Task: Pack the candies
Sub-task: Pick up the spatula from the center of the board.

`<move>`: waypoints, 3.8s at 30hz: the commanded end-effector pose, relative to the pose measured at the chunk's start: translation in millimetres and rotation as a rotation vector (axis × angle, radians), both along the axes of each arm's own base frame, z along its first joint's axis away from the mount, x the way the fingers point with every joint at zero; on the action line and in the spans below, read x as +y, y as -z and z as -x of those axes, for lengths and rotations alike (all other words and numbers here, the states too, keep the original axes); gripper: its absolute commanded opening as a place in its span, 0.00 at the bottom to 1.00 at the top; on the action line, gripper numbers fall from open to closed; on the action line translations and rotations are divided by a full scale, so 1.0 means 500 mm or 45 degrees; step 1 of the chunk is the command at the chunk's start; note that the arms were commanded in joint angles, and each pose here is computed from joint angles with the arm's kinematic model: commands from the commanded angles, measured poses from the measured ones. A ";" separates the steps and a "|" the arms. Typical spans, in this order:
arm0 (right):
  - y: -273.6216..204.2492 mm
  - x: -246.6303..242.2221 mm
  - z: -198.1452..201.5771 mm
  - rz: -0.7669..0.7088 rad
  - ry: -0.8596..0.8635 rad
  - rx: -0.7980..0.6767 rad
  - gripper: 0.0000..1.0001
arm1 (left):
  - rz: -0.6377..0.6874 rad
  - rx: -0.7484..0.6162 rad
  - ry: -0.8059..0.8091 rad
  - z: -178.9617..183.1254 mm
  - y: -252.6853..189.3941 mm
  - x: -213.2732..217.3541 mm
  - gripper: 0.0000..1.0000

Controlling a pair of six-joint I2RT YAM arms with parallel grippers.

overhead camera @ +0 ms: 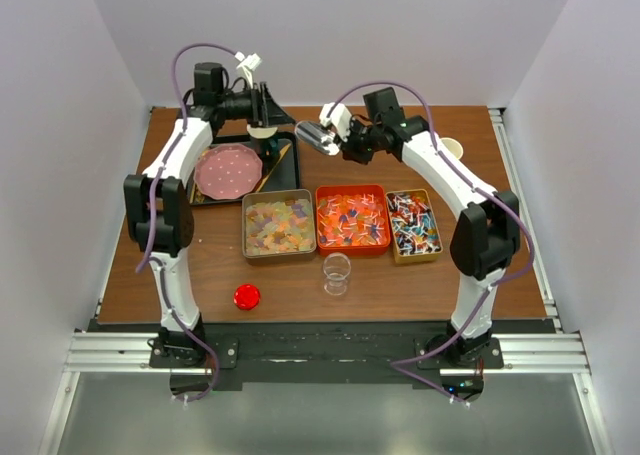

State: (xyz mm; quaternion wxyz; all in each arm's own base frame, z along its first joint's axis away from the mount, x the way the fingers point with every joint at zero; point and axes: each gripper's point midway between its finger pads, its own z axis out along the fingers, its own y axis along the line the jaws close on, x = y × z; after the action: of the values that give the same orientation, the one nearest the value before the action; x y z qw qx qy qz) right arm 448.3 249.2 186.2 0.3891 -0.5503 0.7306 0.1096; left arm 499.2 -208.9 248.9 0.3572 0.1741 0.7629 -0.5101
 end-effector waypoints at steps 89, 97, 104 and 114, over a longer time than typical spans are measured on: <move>-0.083 -0.028 0.201 -0.327 -0.078 0.206 0.04 | 0.329 0.410 0.551 0.192 0.055 -0.147 0.00; -0.099 -0.118 0.231 -0.168 0.073 0.195 0.00 | 0.172 0.263 0.317 0.109 0.099 -0.131 0.71; -0.078 -0.264 0.285 -0.019 0.505 0.321 0.00 | -0.265 0.077 0.061 0.026 0.173 -0.116 0.71; -0.030 -0.364 0.409 0.117 0.820 0.510 0.00 | -0.401 0.009 -0.034 0.004 0.172 -0.129 0.69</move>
State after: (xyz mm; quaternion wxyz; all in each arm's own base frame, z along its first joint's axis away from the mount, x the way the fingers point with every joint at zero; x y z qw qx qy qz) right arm 276.1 91.7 220.8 0.2956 -0.3278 0.8941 0.0759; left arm 492.2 -273.6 160.2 0.3092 0.1950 0.8316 -0.4182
